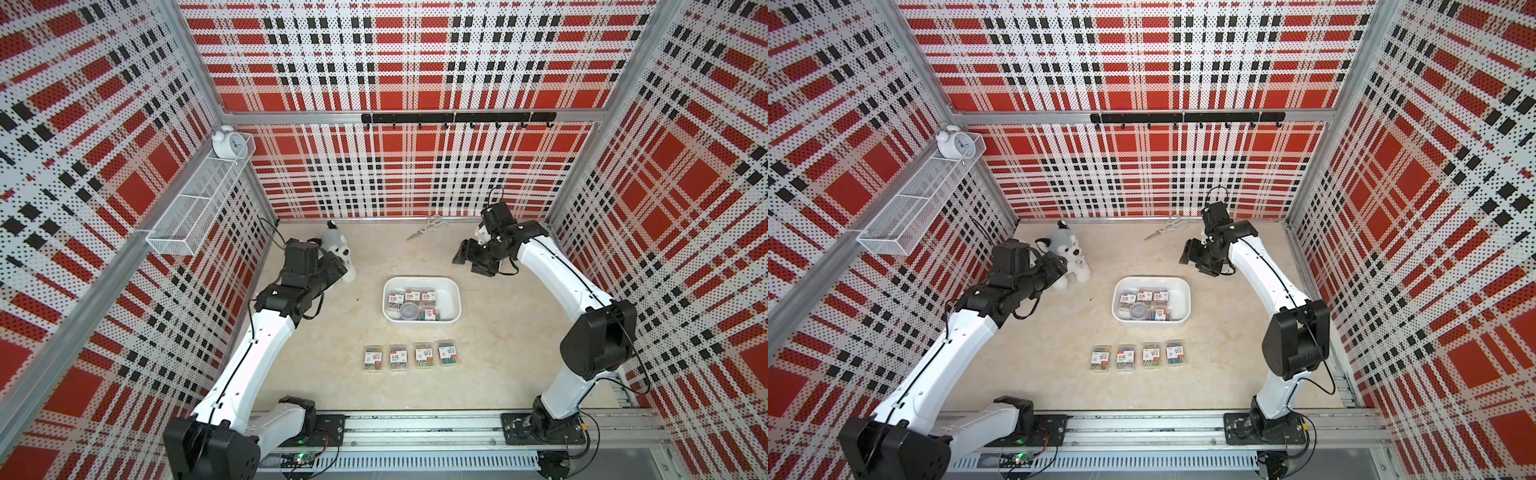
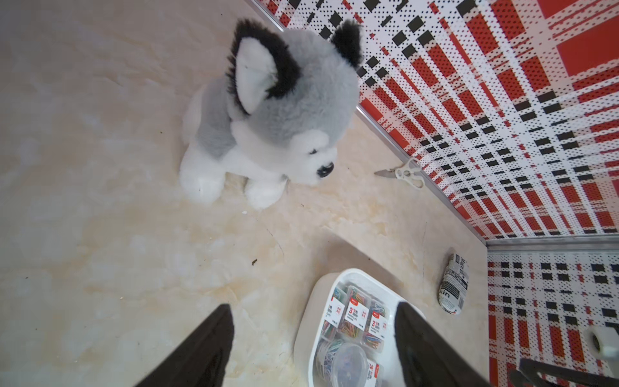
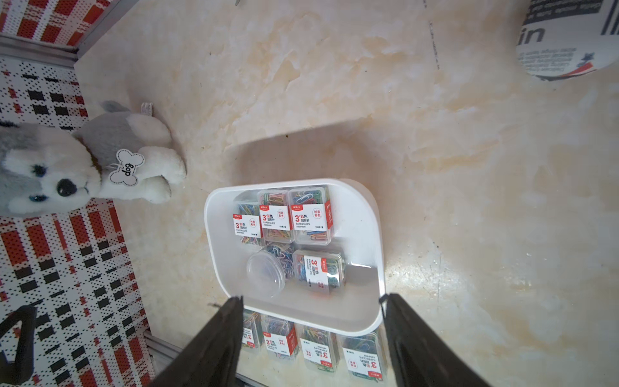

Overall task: Take the paper clips out of the storage box
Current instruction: Pick up the boxed paper clips from the storage box.

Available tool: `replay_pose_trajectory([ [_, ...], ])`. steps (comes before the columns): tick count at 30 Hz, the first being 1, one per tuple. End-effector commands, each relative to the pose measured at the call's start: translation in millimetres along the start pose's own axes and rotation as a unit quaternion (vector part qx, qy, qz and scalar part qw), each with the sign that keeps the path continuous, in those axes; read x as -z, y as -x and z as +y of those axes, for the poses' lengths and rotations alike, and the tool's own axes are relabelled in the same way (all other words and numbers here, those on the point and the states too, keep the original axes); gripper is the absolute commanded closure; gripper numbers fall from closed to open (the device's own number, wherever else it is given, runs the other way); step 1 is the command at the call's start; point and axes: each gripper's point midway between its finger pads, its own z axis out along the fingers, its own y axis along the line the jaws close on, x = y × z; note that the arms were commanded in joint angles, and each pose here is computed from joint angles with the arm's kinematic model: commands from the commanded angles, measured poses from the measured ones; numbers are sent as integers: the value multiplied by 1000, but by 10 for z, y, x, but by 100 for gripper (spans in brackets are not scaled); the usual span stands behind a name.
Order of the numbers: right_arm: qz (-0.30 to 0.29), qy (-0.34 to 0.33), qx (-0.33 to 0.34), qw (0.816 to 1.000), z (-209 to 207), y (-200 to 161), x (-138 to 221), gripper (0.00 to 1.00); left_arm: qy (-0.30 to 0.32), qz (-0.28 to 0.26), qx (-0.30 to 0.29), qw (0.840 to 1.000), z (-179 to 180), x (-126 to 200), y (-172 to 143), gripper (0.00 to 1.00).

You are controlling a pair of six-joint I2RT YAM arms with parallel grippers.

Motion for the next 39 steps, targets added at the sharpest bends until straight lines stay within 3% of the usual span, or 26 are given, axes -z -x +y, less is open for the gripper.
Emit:
replay_pose_trajectory([
  [1,-1,-24,22,999,62,-54,-16,29,-32,-19,4,999,-73,93,95,22],
  [20,88,-82,130,984,373,-594,-636,29,-22,-5,14,1000,117,29,-41,22],
  [27,120,-102,126,979,299,-753,-995,30,-27,-6,11,1000,89,37,-28,22],
  [39,128,-154,123,972,185,-682,-1333,31,-24,-7,12,1000,143,79,-64,22],
])
